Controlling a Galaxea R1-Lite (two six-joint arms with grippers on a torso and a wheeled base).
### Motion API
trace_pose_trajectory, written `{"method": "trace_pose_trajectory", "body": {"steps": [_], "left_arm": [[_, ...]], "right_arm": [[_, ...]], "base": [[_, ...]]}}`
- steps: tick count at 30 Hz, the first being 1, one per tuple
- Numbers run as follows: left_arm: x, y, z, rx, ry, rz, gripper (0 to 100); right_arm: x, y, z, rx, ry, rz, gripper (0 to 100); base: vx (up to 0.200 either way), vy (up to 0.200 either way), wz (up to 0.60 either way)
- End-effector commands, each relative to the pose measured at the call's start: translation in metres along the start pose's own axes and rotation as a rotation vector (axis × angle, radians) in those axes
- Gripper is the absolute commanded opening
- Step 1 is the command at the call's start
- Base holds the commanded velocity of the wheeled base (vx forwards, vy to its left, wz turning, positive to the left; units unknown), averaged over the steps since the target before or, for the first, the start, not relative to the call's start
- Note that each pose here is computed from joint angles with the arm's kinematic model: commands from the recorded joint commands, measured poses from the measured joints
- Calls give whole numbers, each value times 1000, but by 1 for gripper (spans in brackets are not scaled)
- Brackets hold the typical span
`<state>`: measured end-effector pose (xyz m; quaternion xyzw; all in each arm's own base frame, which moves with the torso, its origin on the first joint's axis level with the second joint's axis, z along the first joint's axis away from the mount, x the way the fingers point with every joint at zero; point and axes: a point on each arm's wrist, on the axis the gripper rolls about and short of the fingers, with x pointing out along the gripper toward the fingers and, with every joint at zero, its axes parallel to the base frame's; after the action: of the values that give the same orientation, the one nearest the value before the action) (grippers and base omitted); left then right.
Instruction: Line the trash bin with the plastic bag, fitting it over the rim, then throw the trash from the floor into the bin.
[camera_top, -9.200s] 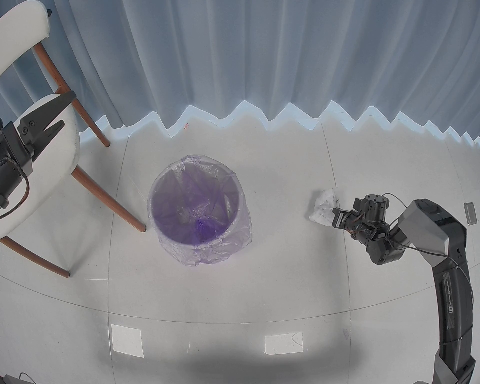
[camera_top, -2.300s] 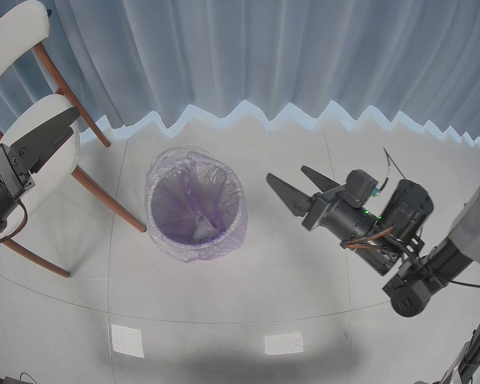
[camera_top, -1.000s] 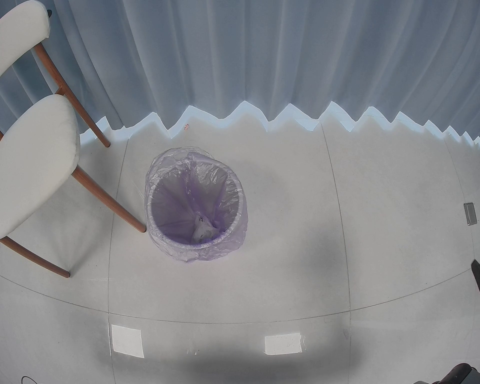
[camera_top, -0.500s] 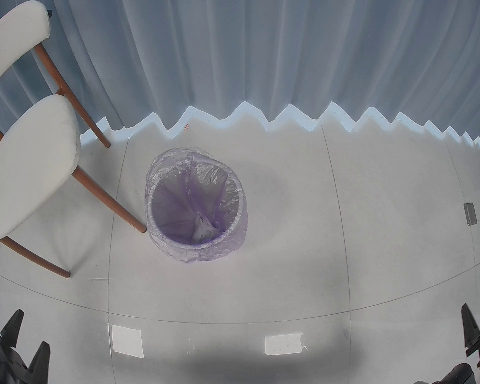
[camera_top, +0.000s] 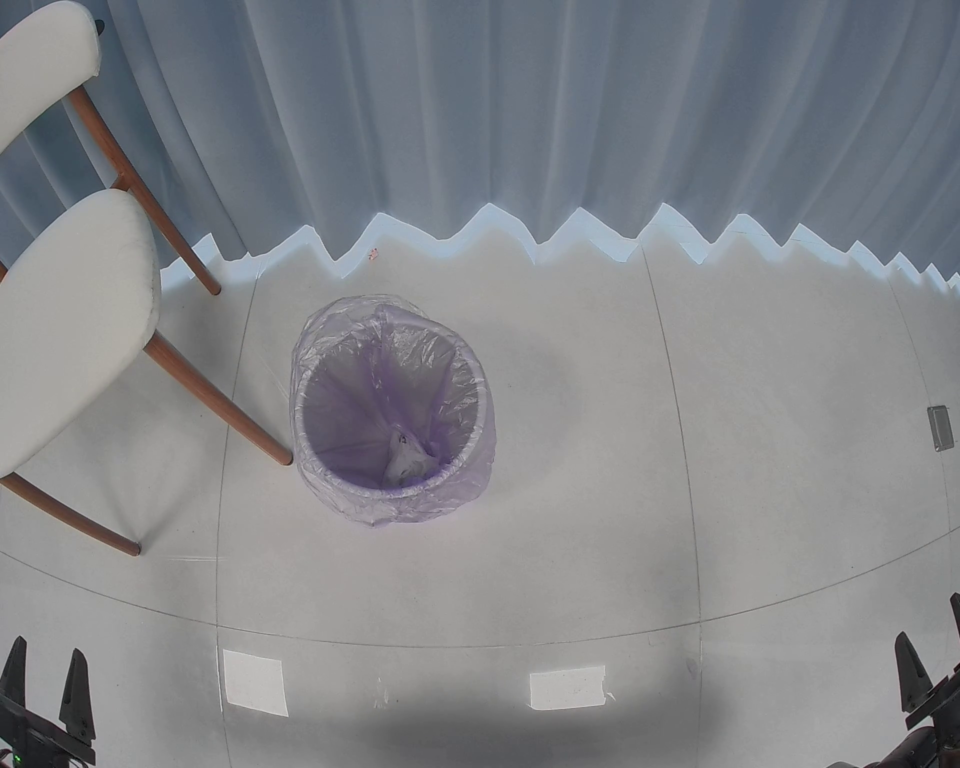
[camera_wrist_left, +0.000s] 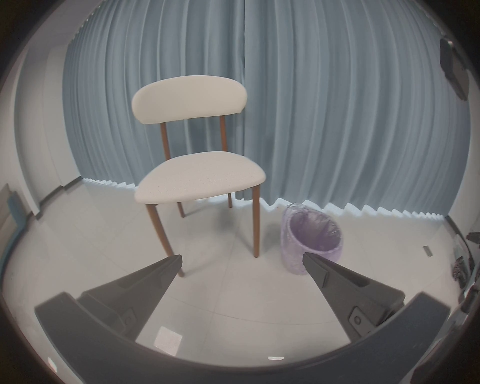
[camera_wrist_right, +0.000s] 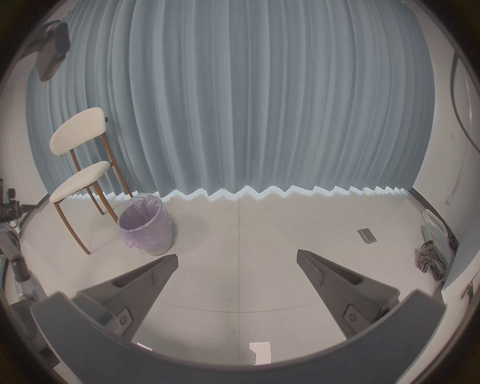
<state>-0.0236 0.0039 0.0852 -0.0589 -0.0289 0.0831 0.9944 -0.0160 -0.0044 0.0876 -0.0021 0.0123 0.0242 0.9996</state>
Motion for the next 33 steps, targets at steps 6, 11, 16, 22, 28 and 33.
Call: {"method": "trace_pose_trajectory", "body": {"steps": [6, 11, 16, 22, 28, 33], "left_arm": [[0, 1, -6, 24, 19, -2, 100], [0, 1, -6, -11, 16, -2, 100], [0, 0, -6, 35, 18, -18, 100], [0, -1, -7, 52, 25, -83, 100], [-1, -3, -11, 136, 73, -179, 100], [-1, -2, -11, 110, 69, -164, 100]], "right_arm": [[0, 2, -6, -7, 12, -143, 100], [0, 3, -6, 4, 5, -199, 100], [-6, 6, -13, -39, -17, -4, 100], [-6, 5, -12, 3, -26, -48, 100], [-6, 3, -12, 45, -28, -108, 100], [-6, 3, -12, 37, -28, -105, 100]], "base": [[0, 0, 0], [0, 0, 0], [0, 0, 0], [0, 0, 0], [0, 0, 0], [0, 0, 0]]}}
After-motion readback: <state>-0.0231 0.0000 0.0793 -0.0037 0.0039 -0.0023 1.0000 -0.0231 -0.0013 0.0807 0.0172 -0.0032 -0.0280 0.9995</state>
